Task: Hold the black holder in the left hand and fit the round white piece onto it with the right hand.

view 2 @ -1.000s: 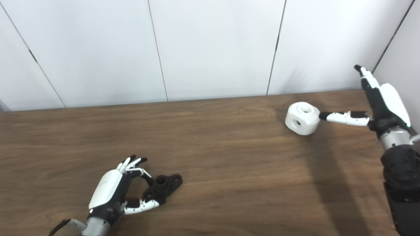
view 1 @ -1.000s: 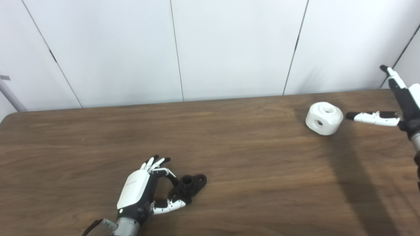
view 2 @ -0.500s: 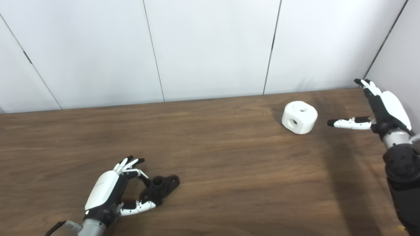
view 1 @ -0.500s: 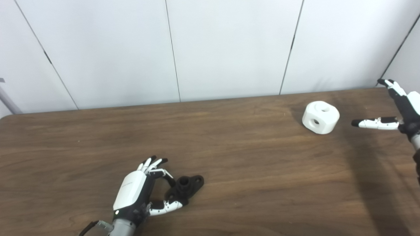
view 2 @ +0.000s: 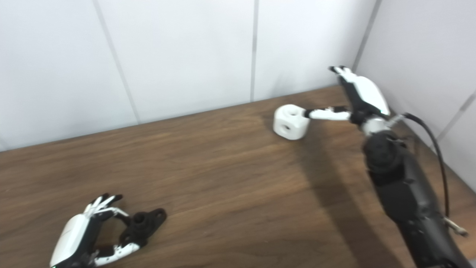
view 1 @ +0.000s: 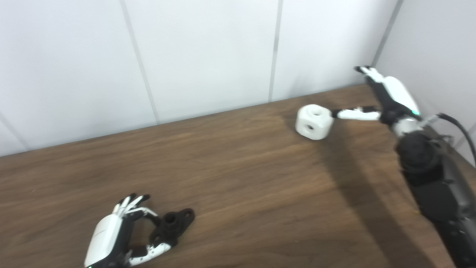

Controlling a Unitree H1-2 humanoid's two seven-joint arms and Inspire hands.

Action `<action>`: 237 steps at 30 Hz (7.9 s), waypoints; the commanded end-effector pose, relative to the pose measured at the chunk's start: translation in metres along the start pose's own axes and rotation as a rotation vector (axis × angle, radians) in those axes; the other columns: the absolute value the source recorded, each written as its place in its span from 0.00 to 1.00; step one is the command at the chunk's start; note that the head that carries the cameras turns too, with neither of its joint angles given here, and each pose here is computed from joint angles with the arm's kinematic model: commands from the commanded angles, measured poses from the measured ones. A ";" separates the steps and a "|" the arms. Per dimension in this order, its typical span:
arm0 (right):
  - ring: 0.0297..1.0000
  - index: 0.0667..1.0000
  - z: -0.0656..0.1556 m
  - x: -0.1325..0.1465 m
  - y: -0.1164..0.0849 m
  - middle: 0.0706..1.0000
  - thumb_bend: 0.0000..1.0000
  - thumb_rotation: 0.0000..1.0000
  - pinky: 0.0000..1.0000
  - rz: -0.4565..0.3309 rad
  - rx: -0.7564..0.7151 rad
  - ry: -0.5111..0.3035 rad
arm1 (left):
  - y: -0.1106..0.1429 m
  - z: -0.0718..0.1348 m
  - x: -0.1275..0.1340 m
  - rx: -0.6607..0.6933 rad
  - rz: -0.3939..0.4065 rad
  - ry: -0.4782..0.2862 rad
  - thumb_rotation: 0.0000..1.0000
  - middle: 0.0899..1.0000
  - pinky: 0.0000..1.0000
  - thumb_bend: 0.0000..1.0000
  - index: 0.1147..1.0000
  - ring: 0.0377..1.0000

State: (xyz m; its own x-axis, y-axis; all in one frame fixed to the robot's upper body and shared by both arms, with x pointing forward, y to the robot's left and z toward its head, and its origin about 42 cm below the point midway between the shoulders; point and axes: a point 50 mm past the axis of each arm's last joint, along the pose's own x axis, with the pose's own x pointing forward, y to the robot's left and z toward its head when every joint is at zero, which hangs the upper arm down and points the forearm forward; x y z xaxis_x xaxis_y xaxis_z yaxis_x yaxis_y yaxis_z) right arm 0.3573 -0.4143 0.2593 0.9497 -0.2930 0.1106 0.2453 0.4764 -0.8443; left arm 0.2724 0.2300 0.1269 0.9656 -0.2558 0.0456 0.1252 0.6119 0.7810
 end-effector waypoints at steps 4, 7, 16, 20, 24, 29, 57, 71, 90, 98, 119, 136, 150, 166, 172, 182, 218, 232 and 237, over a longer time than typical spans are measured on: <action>1.00 0.92 0.025 0.007 -0.016 1.00 1.00 0.59 0.97 -0.050 -0.009 -0.039 | 0.010 -0.011 0.000 0.021 0.006 0.011 0.04 0.88 1.00 0.52 0.41 0.98; 1.00 0.92 0.028 0.006 -0.009 1.00 1.00 0.60 0.98 -0.042 0.006 -0.038 | 0.012 -0.015 0.001 0.012 0.003 0.017 0.04 0.88 1.00 0.52 0.41 0.98; 1.00 0.91 0.035 0.007 0.014 1.00 1.00 0.65 0.97 -0.028 -0.019 -0.028 | 0.012 -0.027 0.005 0.016 0.001 0.027 0.04 0.88 1.00 0.52 0.41 0.98; 1.00 0.91 0.037 0.007 0.021 1.00 1.00 0.68 0.98 -0.026 -0.034 -0.019 | 0.012 -0.030 0.006 0.009 0.005 0.031 0.04 0.87 1.00 0.52 0.41 0.99; 1.00 0.91 0.037 0.010 0.028 1.00 1.00 0.72 0.96 -0.029 -0.065 -0.002 | 0.011 -0.033 0.007 0.013 0.004 0.029 0.04 0.87 1.00 0.52 0.41 1.00; 1.00 0.91 0.041 0.011 0.033 1.00 1.00 0.73 0.95 -0.028 -0.079 0.017 | 0.010 -0.035 0.009 0.012 0.002 0.023 0.04 0.88 1.00 0.52 0.41 1.00; 1.00 0.86 0.032 0.021 0.053 1.00 1.00 0.63 0.93 -0.002 -0.138 0.072 | 0.010 -0.035 0.007 0.017 0.005 0.024 0.04 0.88 1.00 0.52 0.41 1.00; 0.99 0.86 0.028 0.025 0.057 1.00 1.00 0.62 0.94 0.004 -0.165 0.094 | 0.011 -0.034 0.006 0.015 0.004 0.022 0.04 0.88 1.00 0.52 0.41 1.00; 0.98 0.85 0.032 0.029 0.066 0.98 1.00 0.59 0.94 -0.005 -0.200 0.126 | 0.011 -0.032 0.001 0.009 0.005 0.021 0.04 0.88 1.00 0.52 0.41 1.00; 0.98 0.84 0.037 0.026 0.069 0.98 1.00 0.63 0.95 -0.005 -0.208 0.130 | 0.011 -0.032 0.000 0.008 0.003 0.022 0.04 0.88 1.00 0.52 0.41 1.00; 0.93 0.77 0.048 0.024 0.074 0.93 0.96 0.56 0.90 -0.045 -0.229 0.115 | 0.011 -0.031 -0.002 0.003 0.005 0.028 0.04 0.88 1.00 0.52 0.41 1.00; 0.78 0.44 0.045 0.018 0.075 0.67 0.51 0.13 0.78 -0.182 -0.195 0.032 | 0.011 -0.029 -0.002 0.004 0.008 0.028 0.04 0.88 1.00 0.52 0.41 1.00; 0.78 0.44 0.044 0.018 0.077 0.66 0.51 0.13 0.81 -0.167 -0.197 0.035 | 0.012 -0.029 -0.003 0.000 0.003 0.035 0.04 0.88 1.00 0.52 0.41 1.00; 0.73 0.44 0.044 0.013 0.078 0.66 0.50 0.14 0.80 -0.126 -0.160 0.030 | 0.011 -0.029 -0.002 0.001 0.005 0.030 0.04 0.88 1.00 0.52 0.41 1.00; 0.72 0.44 0.050 0.008 0.076 0.65 0.50 0.14 0.78 -0.106 -0.094 0.030 | 0.011 -0.029 -0.002 0.008 0.000 0.032 0.04 0.88 1.00 0.52 0.41 1.00; 0.55 0.44 0.067 0.004 0.060 0.57 0.50 0.14 0.47 -0.044 0.039 0.024 | 0.009 -0.027 0.001 0.012 -0.013 0.025 0.04 0.87 1.00 0.52 0.41 1.00; 0.74 0.44 0.103 -0.026 0.061 0.70 0.50 0.14 0.64 0.221 0.234 -0.155 | -0.053 0.035 0.066 0.091 -0.148 -0.074 0.05 0.87 1.00 0.52 0.41 0.97; 0.54 0.44 0.142 -0.045 0.076 0.54 0.50 0.14 0.41 0.313 0.213 -0.261 | -0.075 0.063 0.093 0.094 -0.162 -0.118 0.05 0.88 1.00 0.52 0.41 0.97; 0.48 0.44 0.152 -0.050 0.080 0.50 0.50 0.14 0.37 0.334 0.182 -0.282 | -0.080 0.072 0.097 0.086 -0.166 -0.128 0.05 0.88 1.00 0.52 0.41 0.97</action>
State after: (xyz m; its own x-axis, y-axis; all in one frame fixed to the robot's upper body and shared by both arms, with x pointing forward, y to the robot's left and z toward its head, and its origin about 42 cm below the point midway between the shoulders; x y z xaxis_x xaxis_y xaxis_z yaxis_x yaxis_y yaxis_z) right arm 0.3567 -0.2400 0.2392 0.9900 0.1112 -0.0864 -0.1386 0.6604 -0.7380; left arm 0.3435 0.1141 0.1231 0.9115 -0.4093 0.0403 0.2010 0.5287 0.8247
